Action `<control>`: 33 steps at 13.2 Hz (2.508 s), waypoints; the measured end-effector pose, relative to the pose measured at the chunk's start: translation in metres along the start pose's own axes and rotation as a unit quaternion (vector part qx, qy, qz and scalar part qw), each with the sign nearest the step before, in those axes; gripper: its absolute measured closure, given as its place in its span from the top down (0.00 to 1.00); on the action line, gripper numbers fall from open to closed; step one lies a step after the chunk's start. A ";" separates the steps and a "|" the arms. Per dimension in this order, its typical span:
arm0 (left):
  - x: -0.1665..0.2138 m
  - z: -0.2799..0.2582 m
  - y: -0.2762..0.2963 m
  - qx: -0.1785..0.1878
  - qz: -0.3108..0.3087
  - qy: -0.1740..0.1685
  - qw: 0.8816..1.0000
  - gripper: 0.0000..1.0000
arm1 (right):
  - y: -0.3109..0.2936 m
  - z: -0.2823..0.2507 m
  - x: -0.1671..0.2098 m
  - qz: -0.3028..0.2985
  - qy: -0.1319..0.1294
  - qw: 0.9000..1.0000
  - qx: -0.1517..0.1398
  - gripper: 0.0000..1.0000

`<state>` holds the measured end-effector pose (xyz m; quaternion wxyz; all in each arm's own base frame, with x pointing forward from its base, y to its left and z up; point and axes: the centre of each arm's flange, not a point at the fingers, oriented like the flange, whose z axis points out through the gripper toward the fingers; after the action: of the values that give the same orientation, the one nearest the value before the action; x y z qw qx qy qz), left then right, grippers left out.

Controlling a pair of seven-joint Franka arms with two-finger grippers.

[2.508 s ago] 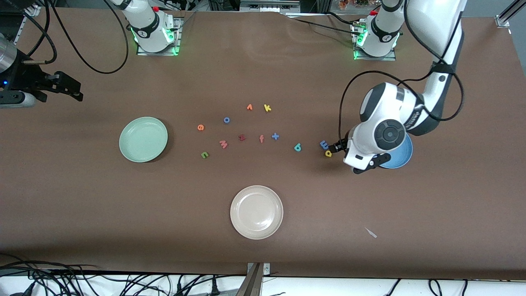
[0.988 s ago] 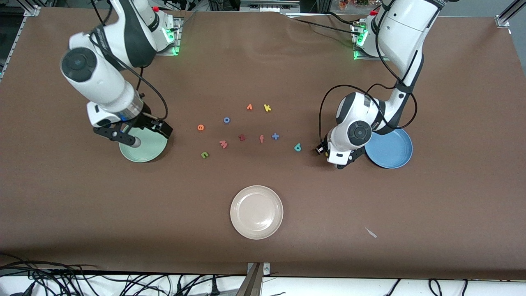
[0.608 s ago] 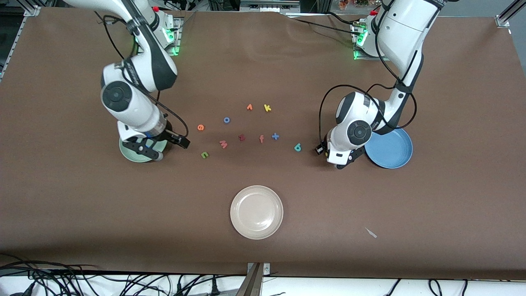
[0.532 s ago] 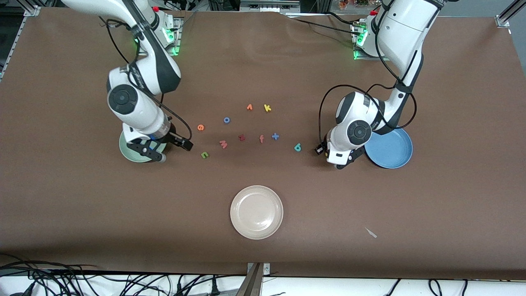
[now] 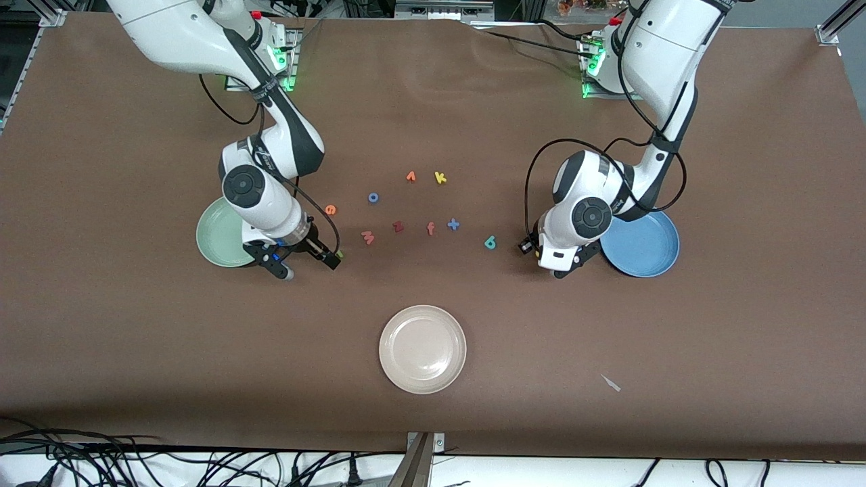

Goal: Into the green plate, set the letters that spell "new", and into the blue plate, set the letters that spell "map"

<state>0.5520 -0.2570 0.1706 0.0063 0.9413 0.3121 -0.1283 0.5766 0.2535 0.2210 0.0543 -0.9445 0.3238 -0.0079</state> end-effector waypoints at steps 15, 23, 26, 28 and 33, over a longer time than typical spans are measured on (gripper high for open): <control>0.162 -0.105 -0.198 0.081 0.256 -0.070 0.961 0.27 | -0.005 0.046 -0.016 0.028 -0.004 1.000 -0.004 0.59; 0.189 -0.044 -0.206 0.087 0.265 -0.063 0.958 0.27 | -0.007 0.039 -0.013 0.024 -0.008 0.999 -0.022 0.26; 0.189 -0.047 -0.203 0.086 0.267 -0.060 0.958 0.44 | -0.001 0.011 0.008 -0.011 -0.004 0.999 -0.049 0.26; 0.188 -0.057 -0.196 0.082 0.272 -0.052 0.957 0.64 | 0.017 -0.013 0.029 -0.050 -0.013 0.995 -0.086 0.26; 0.128 -0.123 -0.117 0.066 0.267 -0.022 0.961 1.00 | 0.089 -0.048 0.070 -0.119 -0.031 0.984 -0.132 0.26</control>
<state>0.6112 -0.0761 0.2661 -0.0148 0.9857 0.0399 -0.1631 0.5749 0.1358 0.2573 -0.0619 -0.9751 0.2051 0.0576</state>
